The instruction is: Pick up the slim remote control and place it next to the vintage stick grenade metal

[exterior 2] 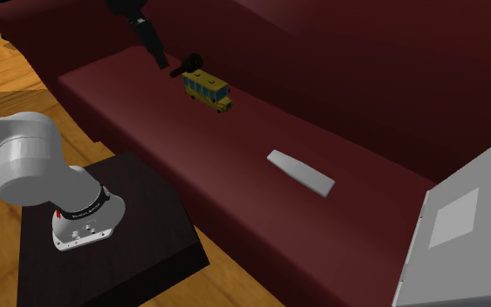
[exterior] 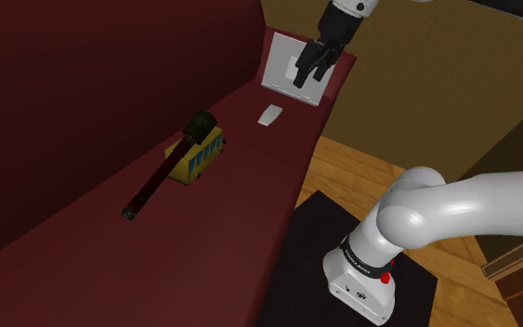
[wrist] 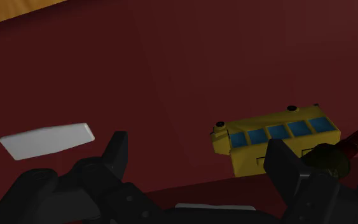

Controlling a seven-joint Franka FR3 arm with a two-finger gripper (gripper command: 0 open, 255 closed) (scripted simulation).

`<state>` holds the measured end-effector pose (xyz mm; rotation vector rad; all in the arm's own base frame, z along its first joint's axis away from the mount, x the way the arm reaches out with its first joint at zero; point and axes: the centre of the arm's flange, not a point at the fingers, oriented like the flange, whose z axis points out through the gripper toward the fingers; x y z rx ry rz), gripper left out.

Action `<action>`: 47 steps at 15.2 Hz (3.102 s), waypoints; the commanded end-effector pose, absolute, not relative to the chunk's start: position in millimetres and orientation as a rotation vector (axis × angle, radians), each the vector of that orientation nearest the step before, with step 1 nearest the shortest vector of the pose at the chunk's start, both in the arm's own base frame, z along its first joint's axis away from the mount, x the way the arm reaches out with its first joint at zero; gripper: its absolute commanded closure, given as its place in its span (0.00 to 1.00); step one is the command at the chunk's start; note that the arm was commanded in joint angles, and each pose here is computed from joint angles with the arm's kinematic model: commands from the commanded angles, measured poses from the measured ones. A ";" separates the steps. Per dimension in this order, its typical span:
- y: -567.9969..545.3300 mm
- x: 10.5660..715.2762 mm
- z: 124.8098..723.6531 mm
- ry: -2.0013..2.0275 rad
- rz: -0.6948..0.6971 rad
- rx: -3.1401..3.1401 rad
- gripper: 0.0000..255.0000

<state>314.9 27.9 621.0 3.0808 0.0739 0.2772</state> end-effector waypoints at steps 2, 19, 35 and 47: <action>25.2 327.1 615.3 0.022 0.271 3.083 0.00; -73.0 507.0 507.7 -0.853 0.149 2.993 0.00; -232.1 598.9 390.1 -1.625 0.021 2.683 0.00; -263.8 605.1 327.5 -1.753 -0.002 2.605 0.00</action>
